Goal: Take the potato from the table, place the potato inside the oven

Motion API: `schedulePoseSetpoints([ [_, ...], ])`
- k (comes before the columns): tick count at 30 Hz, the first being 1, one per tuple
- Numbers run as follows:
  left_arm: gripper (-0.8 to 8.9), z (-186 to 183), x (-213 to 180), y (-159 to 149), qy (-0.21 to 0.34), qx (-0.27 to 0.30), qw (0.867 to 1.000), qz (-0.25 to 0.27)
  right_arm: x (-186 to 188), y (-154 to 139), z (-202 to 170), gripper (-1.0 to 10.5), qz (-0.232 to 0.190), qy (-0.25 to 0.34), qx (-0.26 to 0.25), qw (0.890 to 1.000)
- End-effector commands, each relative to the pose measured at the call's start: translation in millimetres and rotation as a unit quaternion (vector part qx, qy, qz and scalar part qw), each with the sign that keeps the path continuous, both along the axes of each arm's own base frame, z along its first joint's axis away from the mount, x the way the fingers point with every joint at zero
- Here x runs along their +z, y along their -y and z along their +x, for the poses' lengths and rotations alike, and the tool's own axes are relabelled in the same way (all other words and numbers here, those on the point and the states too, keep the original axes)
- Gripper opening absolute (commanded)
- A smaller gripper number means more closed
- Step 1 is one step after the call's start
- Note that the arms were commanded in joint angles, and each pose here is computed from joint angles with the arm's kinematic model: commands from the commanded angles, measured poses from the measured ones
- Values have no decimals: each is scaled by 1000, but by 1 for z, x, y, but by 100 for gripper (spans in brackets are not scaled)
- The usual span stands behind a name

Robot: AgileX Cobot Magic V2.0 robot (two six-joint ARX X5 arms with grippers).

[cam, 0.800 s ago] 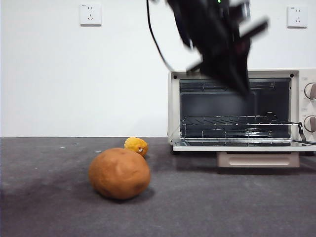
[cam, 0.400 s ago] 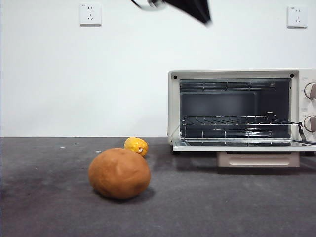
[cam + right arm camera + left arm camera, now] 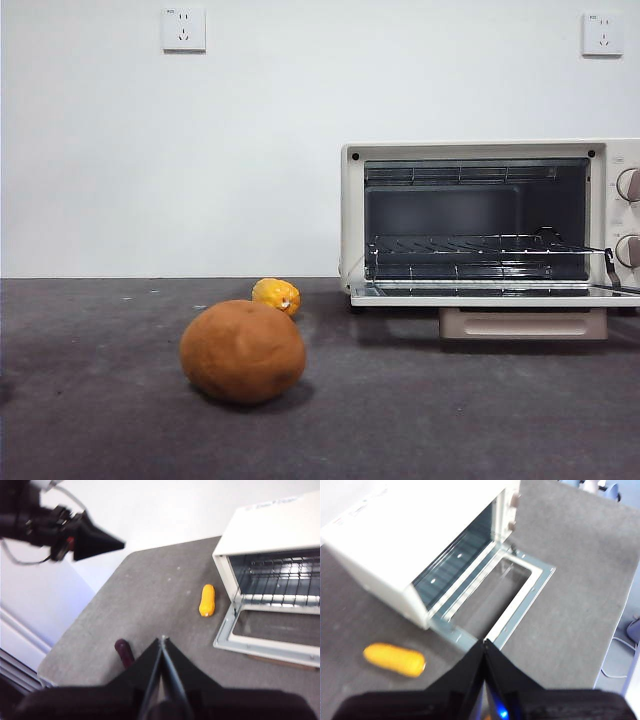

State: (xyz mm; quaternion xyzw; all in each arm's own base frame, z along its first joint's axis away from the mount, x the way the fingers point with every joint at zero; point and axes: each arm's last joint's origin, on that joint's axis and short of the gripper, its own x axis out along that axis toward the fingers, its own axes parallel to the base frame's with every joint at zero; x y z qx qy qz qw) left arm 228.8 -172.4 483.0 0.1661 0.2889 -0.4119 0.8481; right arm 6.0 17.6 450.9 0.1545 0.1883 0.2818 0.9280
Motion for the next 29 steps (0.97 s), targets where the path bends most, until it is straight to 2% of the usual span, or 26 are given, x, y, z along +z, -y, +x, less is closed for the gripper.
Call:
schedulePoseSetpoints([
  [1,-8,-9,5,-13,4,0,1000,10,4,0,15,11,12,-4,1,1000],
  [6,-8,-27,17,-37,9,23,1000,0,7,1,47,18,23,-24,29,999],
  [10,-8,-43,27,-48,22,32,999,-19,6,0,70,131,36,-47,59,996],
  [19,-8,-84,48,-74,58,39,996,-62,-1,-9,113,137,45,-95,116,988],
  [23,-8,-100,50,-84,66,41,994,-72,-8,-24,131,139,21,-128,126,984],
  [25,-8,-107,48,-88,63,43,994,-74,-13,-35,140,177,6,-146,126,981],
  [29,-8,-121,30,-97,47,44,996,-61,-26,-68,159,200,-46,-177,138,973],
])
